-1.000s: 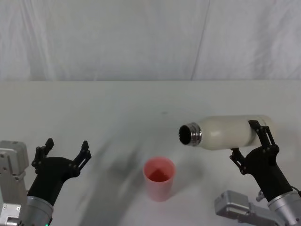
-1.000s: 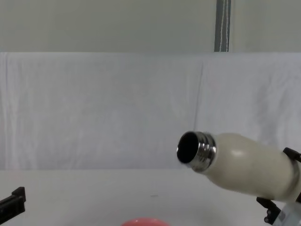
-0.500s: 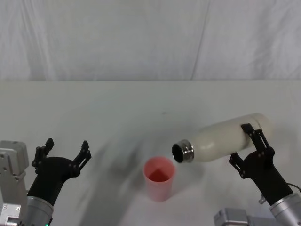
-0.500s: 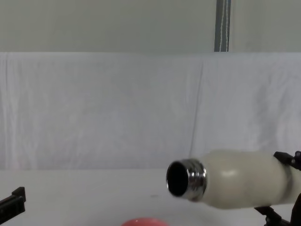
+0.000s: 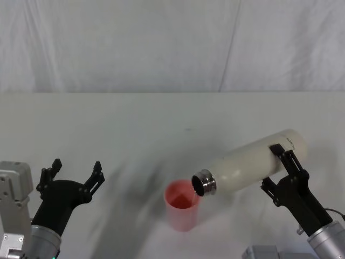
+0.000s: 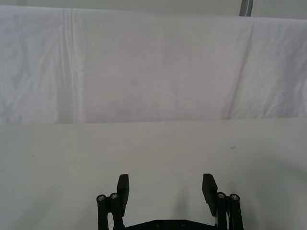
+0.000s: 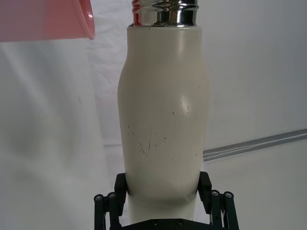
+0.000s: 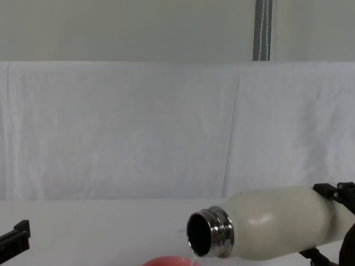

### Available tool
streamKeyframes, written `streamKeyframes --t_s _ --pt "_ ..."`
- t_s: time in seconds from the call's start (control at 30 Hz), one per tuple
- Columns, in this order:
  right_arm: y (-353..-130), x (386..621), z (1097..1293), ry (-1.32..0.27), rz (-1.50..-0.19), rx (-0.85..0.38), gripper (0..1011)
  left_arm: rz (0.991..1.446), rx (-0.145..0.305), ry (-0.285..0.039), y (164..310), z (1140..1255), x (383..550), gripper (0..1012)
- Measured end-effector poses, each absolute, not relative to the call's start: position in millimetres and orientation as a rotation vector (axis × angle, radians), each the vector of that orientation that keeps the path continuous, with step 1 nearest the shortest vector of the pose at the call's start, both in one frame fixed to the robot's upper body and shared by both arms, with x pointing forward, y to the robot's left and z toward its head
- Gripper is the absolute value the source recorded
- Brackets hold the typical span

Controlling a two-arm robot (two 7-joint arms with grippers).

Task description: Grasp the thermos with one hand and pour water into the cup lid.

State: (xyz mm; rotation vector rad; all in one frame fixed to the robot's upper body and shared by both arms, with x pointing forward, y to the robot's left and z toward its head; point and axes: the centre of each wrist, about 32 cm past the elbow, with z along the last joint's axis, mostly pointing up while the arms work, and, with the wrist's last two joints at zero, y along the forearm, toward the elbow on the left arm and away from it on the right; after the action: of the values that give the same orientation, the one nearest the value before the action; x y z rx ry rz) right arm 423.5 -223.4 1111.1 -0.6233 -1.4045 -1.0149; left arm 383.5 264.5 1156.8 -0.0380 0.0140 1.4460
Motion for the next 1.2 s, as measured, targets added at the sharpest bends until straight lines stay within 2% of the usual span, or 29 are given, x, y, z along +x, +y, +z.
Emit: streamKeyframes --t_s 0.23,0.5,1.2 --pt "-222 425 1113.7 -1.410 -1.021 -0.631 935 1.446 -0.038 0.014 264.5 1156.8 383.5 1001" --pt "-216 426 1118.2 -1.323 -1.038 -0.626 935 1.446 -0.038 0.014 264.5 1156.8 383.5 1001" --pt "-211 432 1117.1 -1.360 -1.014 -0.628 935 1.446 -0.038 0.014 264.5 1156.8 383.5 1001"
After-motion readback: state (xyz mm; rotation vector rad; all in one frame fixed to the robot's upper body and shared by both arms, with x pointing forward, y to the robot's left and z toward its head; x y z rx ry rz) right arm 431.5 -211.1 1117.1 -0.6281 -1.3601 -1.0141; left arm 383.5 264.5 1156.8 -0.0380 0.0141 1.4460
